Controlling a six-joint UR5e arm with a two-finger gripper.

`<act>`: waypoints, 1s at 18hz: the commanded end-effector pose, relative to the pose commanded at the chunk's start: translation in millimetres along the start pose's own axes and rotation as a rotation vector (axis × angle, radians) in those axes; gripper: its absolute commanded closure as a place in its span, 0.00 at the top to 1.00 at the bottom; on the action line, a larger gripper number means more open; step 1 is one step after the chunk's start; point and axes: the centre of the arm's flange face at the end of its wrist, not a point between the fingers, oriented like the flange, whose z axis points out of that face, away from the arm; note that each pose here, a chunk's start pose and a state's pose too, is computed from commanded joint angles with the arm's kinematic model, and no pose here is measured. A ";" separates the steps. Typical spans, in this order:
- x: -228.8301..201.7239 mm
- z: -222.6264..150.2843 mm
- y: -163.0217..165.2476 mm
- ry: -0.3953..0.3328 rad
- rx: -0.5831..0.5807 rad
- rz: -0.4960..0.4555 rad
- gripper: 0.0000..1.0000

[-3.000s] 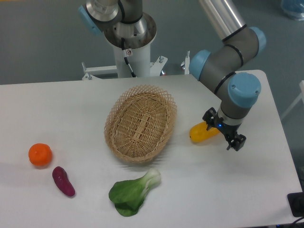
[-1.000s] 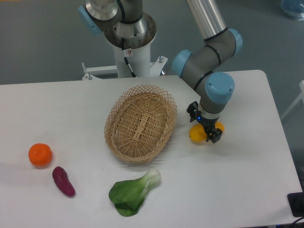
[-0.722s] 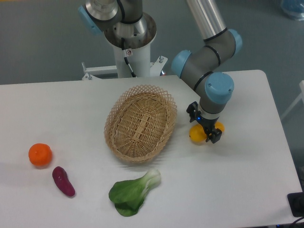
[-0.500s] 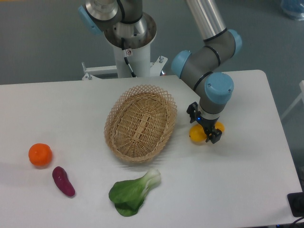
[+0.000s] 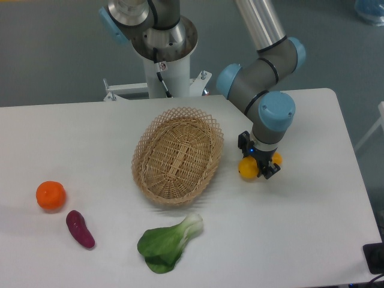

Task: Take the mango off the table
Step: 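Close the gripper fingers on the yellow mango, then lift the held mango up off the table and away from the basket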

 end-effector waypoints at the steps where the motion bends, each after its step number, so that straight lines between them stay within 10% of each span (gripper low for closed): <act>1: -0.9 -1.2 -0.8 -0.003 0.000 -0.021 0.45; 18: -25.3 -35.6 1.0 -0.080 -0.001 -0.046 0.45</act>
